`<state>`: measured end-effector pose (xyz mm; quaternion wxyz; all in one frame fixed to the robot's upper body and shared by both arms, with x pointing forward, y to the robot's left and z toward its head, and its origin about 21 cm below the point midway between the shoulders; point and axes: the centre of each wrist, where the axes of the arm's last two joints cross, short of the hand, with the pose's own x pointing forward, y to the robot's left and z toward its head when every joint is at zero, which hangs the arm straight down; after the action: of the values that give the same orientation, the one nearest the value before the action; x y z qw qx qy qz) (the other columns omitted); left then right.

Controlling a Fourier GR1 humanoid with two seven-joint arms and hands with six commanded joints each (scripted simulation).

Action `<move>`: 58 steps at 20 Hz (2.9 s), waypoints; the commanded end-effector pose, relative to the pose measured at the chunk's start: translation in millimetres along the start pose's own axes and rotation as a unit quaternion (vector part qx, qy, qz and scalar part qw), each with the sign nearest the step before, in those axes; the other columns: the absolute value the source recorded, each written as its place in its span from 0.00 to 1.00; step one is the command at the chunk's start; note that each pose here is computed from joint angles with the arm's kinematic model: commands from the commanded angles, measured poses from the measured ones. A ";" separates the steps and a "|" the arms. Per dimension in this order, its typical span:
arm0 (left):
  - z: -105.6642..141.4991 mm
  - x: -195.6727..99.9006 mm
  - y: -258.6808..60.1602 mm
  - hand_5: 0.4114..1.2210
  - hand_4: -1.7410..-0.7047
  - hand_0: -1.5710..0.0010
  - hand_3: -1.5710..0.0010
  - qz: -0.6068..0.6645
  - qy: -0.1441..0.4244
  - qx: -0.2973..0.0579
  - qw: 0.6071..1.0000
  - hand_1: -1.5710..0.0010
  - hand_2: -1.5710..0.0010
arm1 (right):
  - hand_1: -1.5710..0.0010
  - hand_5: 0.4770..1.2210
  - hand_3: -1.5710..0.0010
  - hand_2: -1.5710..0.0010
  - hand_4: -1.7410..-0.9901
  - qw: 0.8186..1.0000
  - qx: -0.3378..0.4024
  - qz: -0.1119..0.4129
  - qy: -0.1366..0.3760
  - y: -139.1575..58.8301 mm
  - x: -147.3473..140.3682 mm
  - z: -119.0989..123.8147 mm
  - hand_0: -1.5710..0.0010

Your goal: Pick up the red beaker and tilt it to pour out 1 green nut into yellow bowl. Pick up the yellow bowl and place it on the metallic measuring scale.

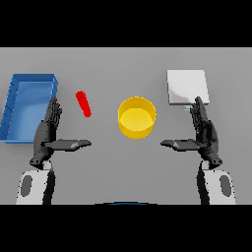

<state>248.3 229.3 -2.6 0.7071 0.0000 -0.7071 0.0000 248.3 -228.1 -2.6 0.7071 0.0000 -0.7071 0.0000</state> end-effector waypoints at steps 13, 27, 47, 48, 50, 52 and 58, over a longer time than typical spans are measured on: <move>32.4 16.0 -1.8 0.31 0.53 1.00 1.00 -0.075 -0.014 -0.041 0.996 1.00 1.00 | 1.00 0.14 1.00 1.00 0.73 0.992 0.027 0.121 -0.035 -11.2 8.7 10.7 1.00; -28.7 -4.3 -17.5 0.30 0.51 1.00 1.00 -0.101 0.021 -0.034 0.994 1.00 1.00 | 1.00 0.19 1.00 1.00 0.60 0.994 0.049 0.088 -0.044 -17.3 12.7 9.2 1.00; -103.6 -24.2 -48.0 0.44 0.34 0.78 0.85 -0.095 -0.001 -0.021 0.995 0.80 0.79 | 1.00 0.23 1.00 1.00 0.59 0.993 0.037 0.104 -0.042 -21.1 10.9 9.3 1.00; -105.1 -25.2 -50.5 0.46 0.31 0.63 0.73 -0.078 -0.002 -0.016 0.997 0.65 0.65 | 1.00 0.23 1.00 1.00 0.60 0.993 0.033 0.102 -0.040 -21.8 11.9 9.2 1.00; -107.1 -28.3 -52.5 0.66 0.31 0.40 0.47 -0.067 -0.001 -0.010 0.998 0.41 0.42 | 1.00 0.23 1.00 1.00 0.60 0.994 0.033 0.102 -0.038 -18.5 14.1 7.3 1.00; -109.6 -29.3 -55.1 0.78 0.20 0.26 0.31 -0.074 -0.004 -0.009 0.997 0.26 0.27 | 1.00 0.23 1.00 1.00 0.60 0.994 0.037 0.099 -0.041 -14.1 12.0 8.1 1.00; -107.3 -25.8 -61.3 0.94 0.19 0.07 0.13 -0.091 -0.020 -0.023 0.995 0.07 0.07 | 1.00 0.23 1.00 1.00 0.60 0.993 0.031 0.105 -0.039 -17.8 10.7 10.2 1.00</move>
<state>355.7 168.0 -28.3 0.6891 0.0469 -0.7187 -0.0802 238.2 -245.9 8.2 0.6740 -0.0522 -0.7307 0.0957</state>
